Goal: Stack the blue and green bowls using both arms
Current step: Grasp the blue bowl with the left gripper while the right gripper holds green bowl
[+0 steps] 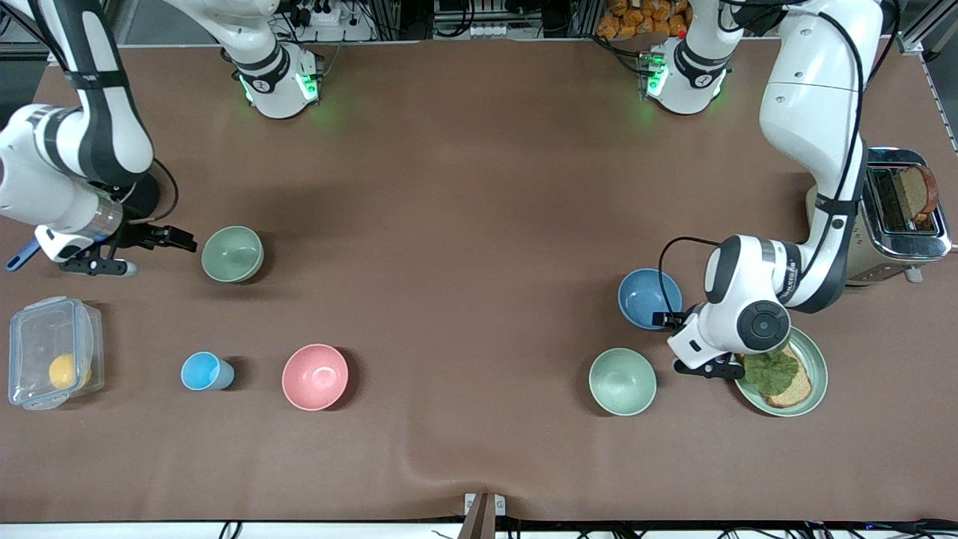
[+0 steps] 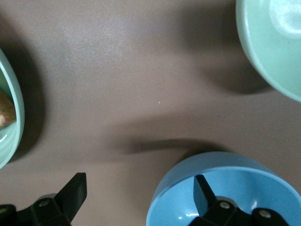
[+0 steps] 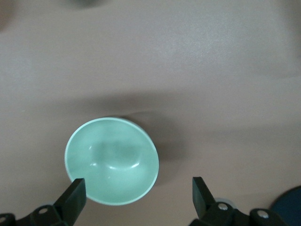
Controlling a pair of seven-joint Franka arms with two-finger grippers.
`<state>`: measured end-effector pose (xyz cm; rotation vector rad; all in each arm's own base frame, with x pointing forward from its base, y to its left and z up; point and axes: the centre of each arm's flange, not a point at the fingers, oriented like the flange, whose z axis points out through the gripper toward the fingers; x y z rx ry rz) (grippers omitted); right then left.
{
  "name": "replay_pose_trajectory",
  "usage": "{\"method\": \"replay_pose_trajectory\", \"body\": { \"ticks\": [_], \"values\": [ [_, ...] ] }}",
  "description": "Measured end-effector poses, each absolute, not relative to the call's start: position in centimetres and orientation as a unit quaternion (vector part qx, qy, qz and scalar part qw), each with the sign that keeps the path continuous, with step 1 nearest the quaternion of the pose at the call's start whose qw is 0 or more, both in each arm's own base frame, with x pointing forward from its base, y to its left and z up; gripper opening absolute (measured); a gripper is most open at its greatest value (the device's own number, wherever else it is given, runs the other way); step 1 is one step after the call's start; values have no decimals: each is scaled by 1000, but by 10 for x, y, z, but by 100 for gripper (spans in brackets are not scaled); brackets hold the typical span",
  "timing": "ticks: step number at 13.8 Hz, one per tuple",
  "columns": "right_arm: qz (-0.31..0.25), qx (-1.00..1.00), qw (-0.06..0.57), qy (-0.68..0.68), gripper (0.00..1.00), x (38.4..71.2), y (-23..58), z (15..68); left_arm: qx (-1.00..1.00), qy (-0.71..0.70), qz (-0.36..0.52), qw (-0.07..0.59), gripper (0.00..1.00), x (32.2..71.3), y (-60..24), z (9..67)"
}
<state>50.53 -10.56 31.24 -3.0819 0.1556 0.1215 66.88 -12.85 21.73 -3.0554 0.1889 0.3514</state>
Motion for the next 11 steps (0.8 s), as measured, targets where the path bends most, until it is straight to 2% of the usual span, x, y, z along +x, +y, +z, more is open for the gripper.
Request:
{"method": "replay_pose_trajectory", "body": {
  "ticks": [2,5,6,8,9,11],
  "values": [
    [23,-998,22,53,100,497,-106,295,-990,65,118,31,100,665,-133,214],
    [20,-998,20,54,90,490,-105,270,-989,70,126,32,100,659,-138,207],
    [15,-998,18,54,90,490,-106,263,-989,71,128,33,100,658,-139,205],
    [5,-999,15,46,75,488,-107,245,-988,74,131,33,100,655,-143,203],
    [2,-999,14,40,75,487,-108,236,-988,76,132,34,100,653,-146,202],
    [2,-999,12,34,72,484,-113,218,-986,86,133,42,81,651,-152,199]
  ]
}}
